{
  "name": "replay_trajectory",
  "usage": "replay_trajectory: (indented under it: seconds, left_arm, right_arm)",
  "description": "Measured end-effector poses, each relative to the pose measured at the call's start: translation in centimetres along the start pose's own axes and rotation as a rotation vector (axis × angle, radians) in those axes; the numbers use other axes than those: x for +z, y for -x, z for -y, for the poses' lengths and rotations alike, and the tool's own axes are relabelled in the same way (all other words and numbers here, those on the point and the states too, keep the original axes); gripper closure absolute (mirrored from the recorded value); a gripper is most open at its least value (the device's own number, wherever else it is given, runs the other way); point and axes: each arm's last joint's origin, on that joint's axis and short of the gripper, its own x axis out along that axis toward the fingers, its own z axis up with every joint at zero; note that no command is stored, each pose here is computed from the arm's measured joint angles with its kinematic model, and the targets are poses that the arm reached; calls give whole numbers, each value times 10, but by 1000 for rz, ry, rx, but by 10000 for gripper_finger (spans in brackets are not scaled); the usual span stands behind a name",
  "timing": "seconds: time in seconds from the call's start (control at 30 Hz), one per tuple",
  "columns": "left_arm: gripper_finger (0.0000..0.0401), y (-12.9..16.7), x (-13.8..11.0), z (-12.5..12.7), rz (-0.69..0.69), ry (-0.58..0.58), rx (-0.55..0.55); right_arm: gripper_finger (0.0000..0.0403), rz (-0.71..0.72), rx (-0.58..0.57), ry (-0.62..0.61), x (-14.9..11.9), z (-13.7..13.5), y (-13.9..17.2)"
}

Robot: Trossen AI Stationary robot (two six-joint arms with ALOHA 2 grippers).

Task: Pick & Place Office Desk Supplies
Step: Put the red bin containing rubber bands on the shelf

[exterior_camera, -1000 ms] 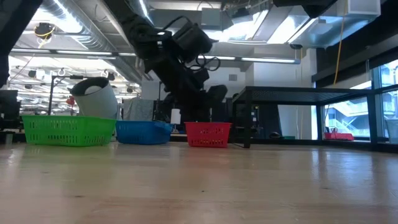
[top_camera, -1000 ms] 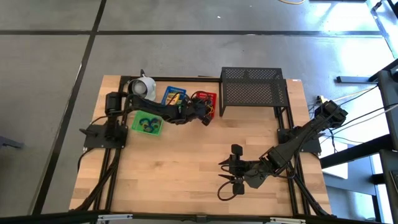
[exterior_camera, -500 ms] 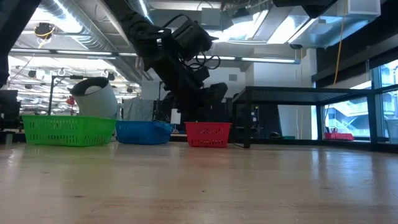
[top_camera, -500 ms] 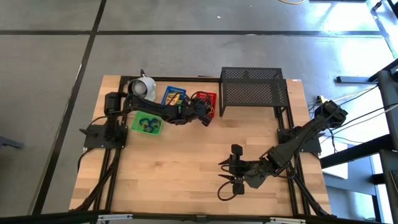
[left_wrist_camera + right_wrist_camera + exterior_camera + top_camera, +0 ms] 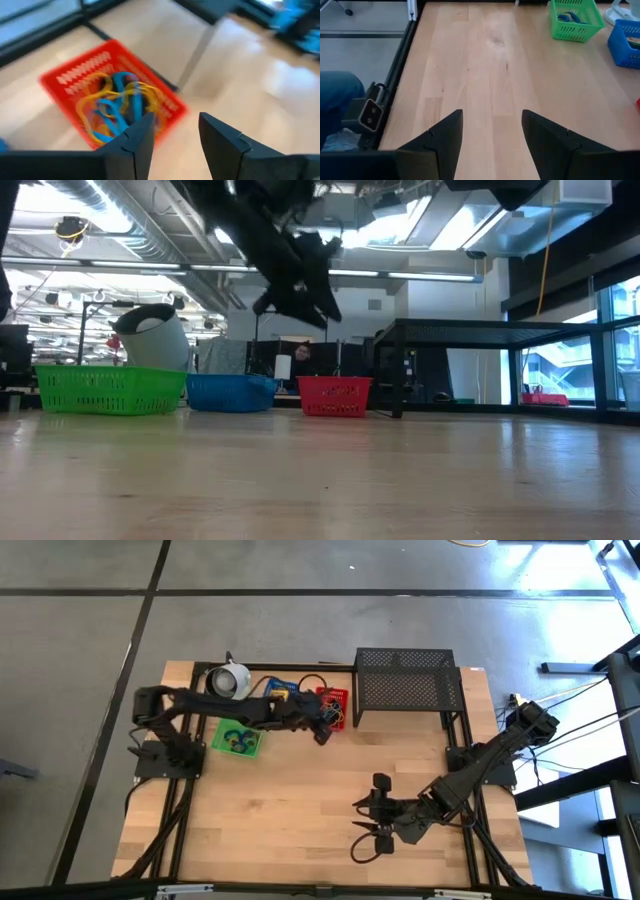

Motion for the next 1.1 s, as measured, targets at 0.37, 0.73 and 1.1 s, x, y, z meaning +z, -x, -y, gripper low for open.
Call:
replay_trajectory:
  seconds: [0.37, 0.73, 1.1]
  left_arm:
    - [258, 87, 0, 37, 36, -61, -164]
    - [258, 157, -42, 69, 12, -228, -192]
    - [258, 185, -76, 84, -16, -277, -172]
  right_arm:
    - [195, 1, 12, 132, -2, -3, 2]
    - [195, 19, 90, 120, 2, -7, 2]
    - [195, 96, 108, 116, 14, -3, -2]
